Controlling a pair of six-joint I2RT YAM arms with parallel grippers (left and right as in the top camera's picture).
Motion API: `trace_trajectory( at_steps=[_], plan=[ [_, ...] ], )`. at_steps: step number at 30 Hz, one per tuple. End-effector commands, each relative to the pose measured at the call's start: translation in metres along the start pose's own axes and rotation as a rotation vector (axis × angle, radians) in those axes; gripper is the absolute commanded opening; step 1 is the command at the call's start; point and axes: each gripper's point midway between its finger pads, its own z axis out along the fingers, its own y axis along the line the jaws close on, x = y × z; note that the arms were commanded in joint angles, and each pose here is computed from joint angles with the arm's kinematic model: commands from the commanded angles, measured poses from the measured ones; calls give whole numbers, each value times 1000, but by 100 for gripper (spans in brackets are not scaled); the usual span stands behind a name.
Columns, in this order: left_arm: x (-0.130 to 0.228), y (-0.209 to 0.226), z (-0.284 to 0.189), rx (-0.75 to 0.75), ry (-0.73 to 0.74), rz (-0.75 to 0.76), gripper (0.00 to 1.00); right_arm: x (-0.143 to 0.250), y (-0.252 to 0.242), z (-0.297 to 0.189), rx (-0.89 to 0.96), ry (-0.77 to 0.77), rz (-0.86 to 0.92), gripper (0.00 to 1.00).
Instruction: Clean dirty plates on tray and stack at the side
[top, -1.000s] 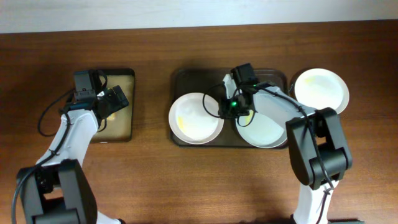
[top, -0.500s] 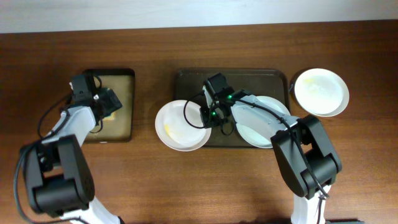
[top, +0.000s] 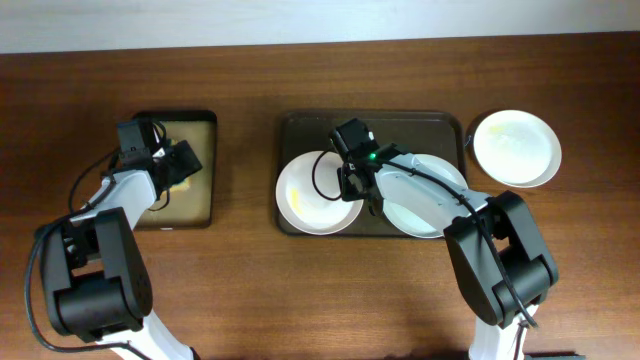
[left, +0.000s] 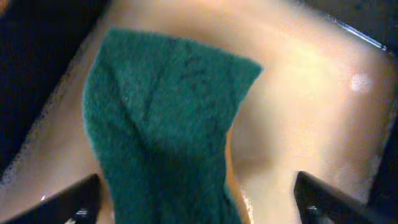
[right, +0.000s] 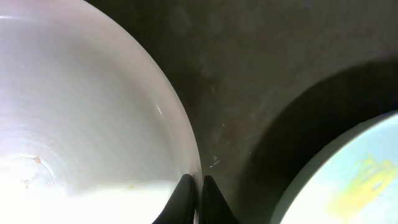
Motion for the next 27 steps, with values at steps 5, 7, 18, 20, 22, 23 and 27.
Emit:
trace_trajectory(
  at_steps=[5,7,18,20,22,23,27],
  plan=[
    [-13,0,-9,0,-40,48,76,8,-9,8,62,10,4,4],
    [-13,0,-9,1,-40,48,53,7,-9,9,62,7,17,4],
    [-48,-36,-101,192,-156,60,0,15,-5,8,42,43,10,13],
    [-48,-38,-116,209,-162,62,0,15,-5,8,41,43,10,4],
    [-36,-29,-110,160,-114,56,0,16,-6,8,43,47,14,4],
    [-27,-21,-104,120,-77,53,0,17,-6,8,45,50,13,4],
    [0,-10,-74,67,21,50,0,17,-6,8,45,50,13,4]
  ],
)
